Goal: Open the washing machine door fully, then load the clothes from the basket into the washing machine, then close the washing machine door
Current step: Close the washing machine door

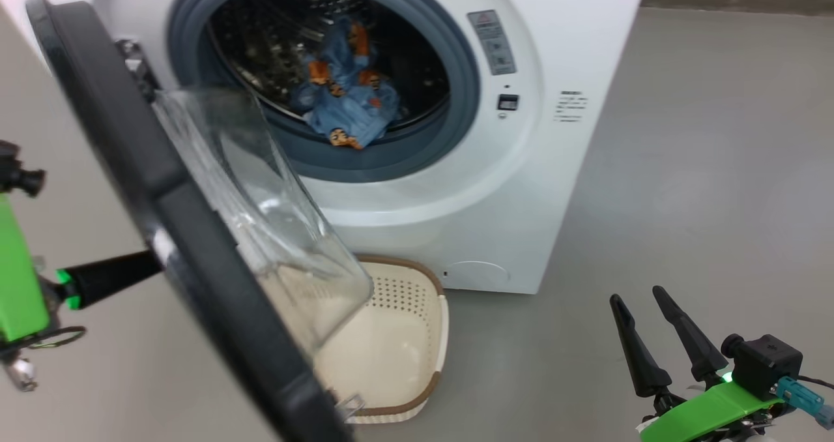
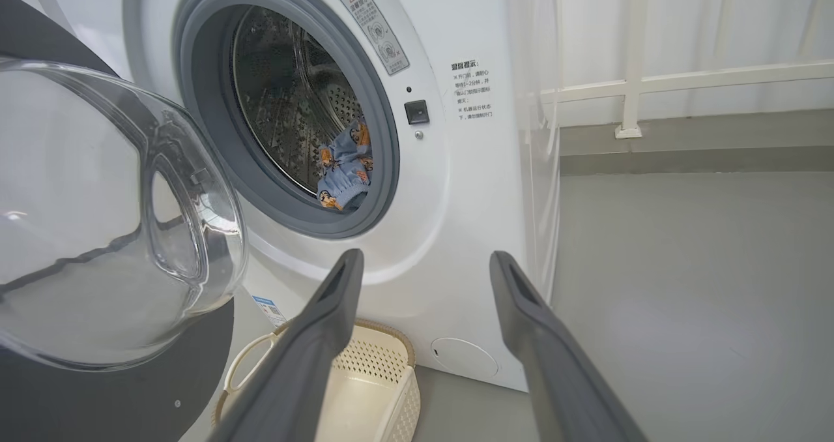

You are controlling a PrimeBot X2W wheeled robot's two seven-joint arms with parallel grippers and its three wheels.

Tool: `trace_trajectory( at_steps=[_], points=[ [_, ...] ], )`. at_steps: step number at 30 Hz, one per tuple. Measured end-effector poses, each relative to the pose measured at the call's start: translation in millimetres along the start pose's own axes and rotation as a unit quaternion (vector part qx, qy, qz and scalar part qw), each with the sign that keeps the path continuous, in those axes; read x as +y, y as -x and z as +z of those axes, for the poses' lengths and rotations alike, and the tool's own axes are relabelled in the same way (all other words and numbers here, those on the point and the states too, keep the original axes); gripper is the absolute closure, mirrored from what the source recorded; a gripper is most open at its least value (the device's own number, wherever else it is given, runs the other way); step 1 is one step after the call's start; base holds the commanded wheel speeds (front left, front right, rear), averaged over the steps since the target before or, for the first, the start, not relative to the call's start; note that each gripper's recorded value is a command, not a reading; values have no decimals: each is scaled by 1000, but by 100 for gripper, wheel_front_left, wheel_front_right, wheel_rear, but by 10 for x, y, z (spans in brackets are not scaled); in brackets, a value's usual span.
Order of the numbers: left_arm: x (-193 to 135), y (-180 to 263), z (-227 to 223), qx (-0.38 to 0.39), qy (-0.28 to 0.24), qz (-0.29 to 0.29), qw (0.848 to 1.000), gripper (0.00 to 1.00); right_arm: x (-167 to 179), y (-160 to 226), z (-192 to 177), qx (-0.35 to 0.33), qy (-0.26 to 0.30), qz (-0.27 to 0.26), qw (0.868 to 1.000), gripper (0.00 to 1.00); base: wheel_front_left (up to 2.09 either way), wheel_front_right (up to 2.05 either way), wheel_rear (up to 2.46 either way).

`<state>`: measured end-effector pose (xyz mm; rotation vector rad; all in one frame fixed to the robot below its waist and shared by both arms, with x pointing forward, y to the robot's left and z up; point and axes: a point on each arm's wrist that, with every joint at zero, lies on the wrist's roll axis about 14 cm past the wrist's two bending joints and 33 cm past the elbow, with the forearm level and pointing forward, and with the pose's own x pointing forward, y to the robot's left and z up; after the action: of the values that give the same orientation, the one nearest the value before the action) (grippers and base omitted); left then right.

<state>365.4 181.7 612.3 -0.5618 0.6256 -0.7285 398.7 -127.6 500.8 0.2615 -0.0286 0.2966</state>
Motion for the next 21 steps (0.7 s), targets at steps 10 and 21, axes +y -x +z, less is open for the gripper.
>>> trace_trajectory(
  at_steps=[10, 21],
  points=[
    [-234, -499, 95, 11, -25, -47, 999, 100, -207, 195, 93, -13, 1, -41, 999, 0, 0, 0, 0],
    [-275, -964, 309, -10, -29, -61, 998, 100, -390, 352, 104, -17, -3, -79, 997, 0, 0, 0, 0]
  ],
)
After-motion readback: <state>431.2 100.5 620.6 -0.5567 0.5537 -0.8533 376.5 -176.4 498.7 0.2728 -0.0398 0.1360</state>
